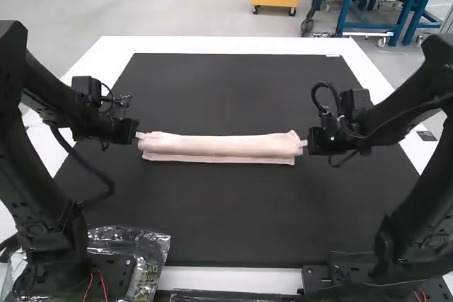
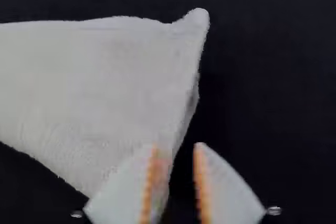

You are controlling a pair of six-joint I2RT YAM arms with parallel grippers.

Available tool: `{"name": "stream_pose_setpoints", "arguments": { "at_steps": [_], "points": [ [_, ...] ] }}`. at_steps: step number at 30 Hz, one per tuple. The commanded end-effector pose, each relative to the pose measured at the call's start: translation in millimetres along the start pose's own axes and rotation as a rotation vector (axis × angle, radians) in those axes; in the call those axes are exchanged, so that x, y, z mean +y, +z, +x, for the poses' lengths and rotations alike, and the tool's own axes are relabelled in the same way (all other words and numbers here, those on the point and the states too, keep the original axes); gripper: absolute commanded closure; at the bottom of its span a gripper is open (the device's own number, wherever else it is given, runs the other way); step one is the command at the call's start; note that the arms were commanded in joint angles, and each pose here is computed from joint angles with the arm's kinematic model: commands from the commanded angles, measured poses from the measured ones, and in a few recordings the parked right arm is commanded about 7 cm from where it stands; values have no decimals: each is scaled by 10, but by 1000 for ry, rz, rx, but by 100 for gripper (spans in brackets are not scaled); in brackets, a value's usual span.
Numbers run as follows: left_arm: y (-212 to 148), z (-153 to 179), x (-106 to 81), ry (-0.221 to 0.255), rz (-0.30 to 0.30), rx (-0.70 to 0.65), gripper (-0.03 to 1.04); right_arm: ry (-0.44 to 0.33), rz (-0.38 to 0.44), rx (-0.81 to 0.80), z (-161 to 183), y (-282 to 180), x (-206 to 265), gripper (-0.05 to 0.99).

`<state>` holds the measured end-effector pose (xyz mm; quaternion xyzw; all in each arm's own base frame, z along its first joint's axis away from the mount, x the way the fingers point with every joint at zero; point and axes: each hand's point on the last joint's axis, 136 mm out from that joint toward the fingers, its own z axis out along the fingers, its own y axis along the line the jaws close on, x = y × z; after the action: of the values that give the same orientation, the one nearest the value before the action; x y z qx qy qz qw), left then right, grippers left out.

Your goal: Fold the towel.

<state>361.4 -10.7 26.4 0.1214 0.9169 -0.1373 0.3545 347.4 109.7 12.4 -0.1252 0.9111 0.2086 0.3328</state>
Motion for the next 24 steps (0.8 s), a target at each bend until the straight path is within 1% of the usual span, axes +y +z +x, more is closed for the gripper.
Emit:
{"name": "stream_pose_setpoints", "arguments": {
  "at_steps": [1, 2, 3, 4, 5, 6, 8, 9, 11, 12, 15, 18, 20, 24],
  "points": [
    [-26, 110, 79, 6, -42, 0, 64, 23, 25, 13, 60, 22, -104, 20],
    [-22, 123, 77, 3, -43, -2, 43, 24, 22, 16, 63, 30, -103, 11],
    [-29, 108, 100, -2, -48, -11, 25, 24, 21, 16, 54, 27, -99, 6],
    [-33, 102, 98, -5, -45, -14, 3, 26, 17, 19, 50, 29, -89, 2],
    [-43, 89, 117, -19, -45, -21, 2, 32, 10, 17, 29, 25, -80, 2],
    [-56, 69, 143, -24, -50, -31, 2, 34, -5, 19, 14, 19, -47, 2],
    [-101, 7, 194, -33, -48, -61, 3, 31, -7, 12, -38, 12, -37, 2],
    [-133, -25, 241, -41, -58, -74, 3, 33, -9, 9, -58, 15, -26, 2],
    [-185, -101, 323, -63, -73, -106, 3, 31, -16, 4, -97, 26, 12, 2],
    [-212, -158, 367, -84, -82, -128, 3, 27, -21, 7, -96, 36, 38, 2],
    [-254, -284, 410, -118, -83, -178, 4, 12, -38, 15, -82, 66, 142, 3],
    [-255, -314, 405, -125, -79, -184, 4, -6, -42, 26, -45, 103, 212, 3],
    [-260, -317, 389, -136, -70, -184, 4, -11, -48, 33, -18, 135, 238, 3],
    [-299, -358, 368, -142, -57, -198, 4, -7, -50, 43, 31, 205, 253, 3]
  ]
}}
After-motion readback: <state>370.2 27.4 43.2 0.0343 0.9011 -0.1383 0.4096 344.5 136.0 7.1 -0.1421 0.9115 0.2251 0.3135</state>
